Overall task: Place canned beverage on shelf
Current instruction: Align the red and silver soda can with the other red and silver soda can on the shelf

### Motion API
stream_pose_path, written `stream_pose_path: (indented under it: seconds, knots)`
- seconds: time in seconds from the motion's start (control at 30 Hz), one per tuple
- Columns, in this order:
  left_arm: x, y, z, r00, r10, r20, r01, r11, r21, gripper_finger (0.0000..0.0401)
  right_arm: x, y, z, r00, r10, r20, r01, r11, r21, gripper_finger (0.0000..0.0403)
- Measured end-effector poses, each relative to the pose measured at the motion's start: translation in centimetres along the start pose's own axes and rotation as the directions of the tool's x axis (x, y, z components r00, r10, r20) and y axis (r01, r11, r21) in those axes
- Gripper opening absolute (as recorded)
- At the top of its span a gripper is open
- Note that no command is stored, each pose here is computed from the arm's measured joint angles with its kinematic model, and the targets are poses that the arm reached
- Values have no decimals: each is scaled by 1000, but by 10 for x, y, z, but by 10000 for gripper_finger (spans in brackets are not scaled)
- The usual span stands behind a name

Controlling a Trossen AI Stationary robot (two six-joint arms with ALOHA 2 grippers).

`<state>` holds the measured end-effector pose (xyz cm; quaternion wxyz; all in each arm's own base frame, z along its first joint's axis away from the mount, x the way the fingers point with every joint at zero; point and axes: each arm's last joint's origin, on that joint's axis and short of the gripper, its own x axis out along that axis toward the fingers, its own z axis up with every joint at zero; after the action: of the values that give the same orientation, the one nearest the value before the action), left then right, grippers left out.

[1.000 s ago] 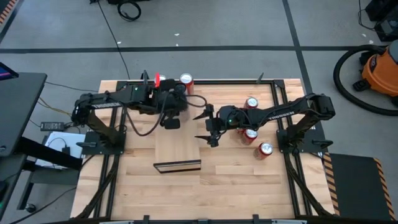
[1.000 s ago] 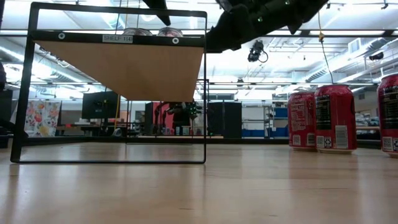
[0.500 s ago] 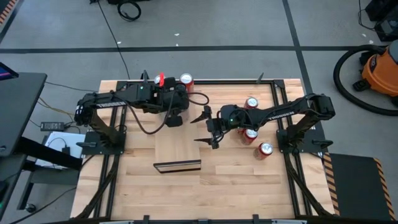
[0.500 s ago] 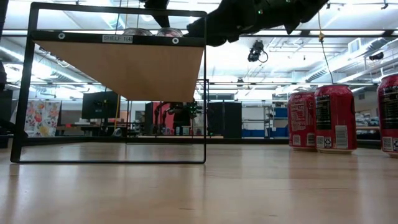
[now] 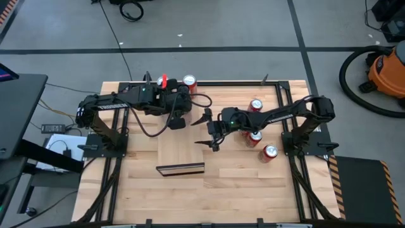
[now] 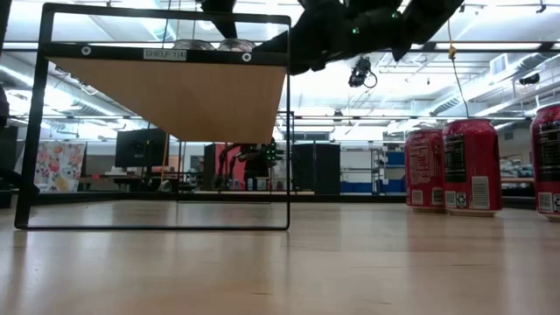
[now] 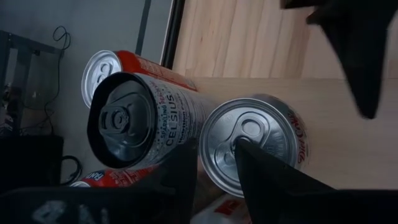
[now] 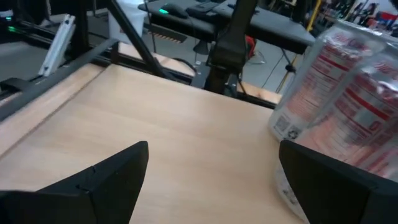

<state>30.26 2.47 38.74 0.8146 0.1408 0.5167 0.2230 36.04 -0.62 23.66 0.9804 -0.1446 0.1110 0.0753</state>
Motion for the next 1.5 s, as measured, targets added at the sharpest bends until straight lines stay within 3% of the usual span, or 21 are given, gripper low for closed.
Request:
stream_pose_path:
  seconds: [0.57,0.73,0.93,1.23,1.5]
  knots:
    - [-1,-2,0,999,-35,1,35,998,-48,121,-8,-47,-19,982,-176,-68,180,982,53,372]
    - [-7,-4,-1,999,-48,11,48,998,-28,121,-6,-39,-20,993,-89,-74,97,989,110,372]
    - [-25,-5,0,997,-65,46,65,998,-18,121,-1,-17,-12,999,11,-38,-7,995,103,372]
    - [-22,-7,1,998,-48,31,48,999,-24,121,1,1,-4,995,103,8,-103,990,99,372]
    - [-24,-8,-7,999,-34,-36,35,999,20,121,2,6,6,991,97,96,-107,988,109,372]
